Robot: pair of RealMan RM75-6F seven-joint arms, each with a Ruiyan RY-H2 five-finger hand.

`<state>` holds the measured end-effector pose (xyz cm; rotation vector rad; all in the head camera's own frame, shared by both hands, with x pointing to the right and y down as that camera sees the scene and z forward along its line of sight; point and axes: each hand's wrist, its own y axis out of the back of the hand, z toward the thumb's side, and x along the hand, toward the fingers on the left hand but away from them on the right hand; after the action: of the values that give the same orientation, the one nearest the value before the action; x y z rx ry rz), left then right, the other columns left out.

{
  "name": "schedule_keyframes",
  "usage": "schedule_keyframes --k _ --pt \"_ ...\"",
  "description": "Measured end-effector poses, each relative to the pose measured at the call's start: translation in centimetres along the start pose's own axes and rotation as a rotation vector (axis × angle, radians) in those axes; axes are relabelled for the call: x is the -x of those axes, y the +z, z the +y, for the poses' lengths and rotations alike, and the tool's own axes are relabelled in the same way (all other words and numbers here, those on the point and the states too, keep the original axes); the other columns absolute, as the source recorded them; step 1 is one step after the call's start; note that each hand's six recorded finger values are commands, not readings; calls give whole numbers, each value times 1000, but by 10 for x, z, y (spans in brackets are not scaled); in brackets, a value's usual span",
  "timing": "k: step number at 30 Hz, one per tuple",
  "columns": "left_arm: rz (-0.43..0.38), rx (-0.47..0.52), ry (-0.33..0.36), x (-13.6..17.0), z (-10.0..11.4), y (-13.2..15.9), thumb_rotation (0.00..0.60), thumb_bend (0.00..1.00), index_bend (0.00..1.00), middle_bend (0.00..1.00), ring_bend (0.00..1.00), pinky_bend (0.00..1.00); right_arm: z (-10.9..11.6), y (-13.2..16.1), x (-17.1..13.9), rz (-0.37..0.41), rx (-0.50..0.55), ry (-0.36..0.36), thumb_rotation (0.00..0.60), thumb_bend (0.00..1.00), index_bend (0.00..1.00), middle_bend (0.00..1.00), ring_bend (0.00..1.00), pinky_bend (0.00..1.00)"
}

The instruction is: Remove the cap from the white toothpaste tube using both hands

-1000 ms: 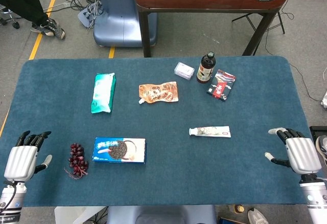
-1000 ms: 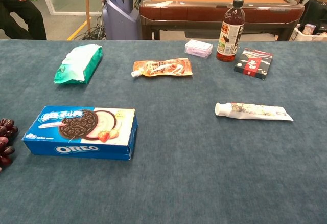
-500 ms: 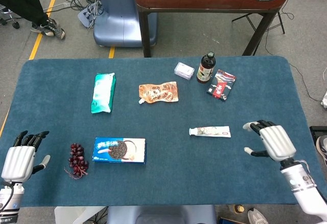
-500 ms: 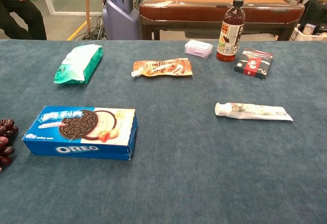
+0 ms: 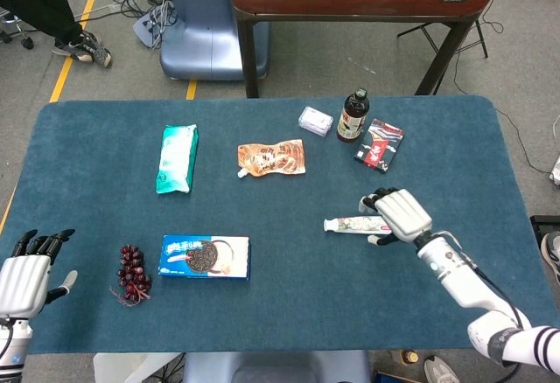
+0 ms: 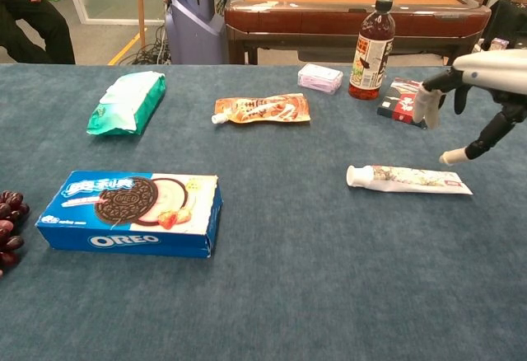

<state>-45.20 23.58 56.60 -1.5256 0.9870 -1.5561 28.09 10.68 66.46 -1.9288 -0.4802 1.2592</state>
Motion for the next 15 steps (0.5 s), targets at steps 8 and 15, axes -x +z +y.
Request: schedule_keyframes --k 8,15 --pt "5 2 -7 3 -1 -2 600 246 189 286 248 89 -28 8 32 -11 -49 60 600 191 390 405 272 359" --pt "8 5 -15 4 -2 -3 600 246 189 286 248 89 -43 14 48 -11 -73 97 600 210 390 404 272 359"
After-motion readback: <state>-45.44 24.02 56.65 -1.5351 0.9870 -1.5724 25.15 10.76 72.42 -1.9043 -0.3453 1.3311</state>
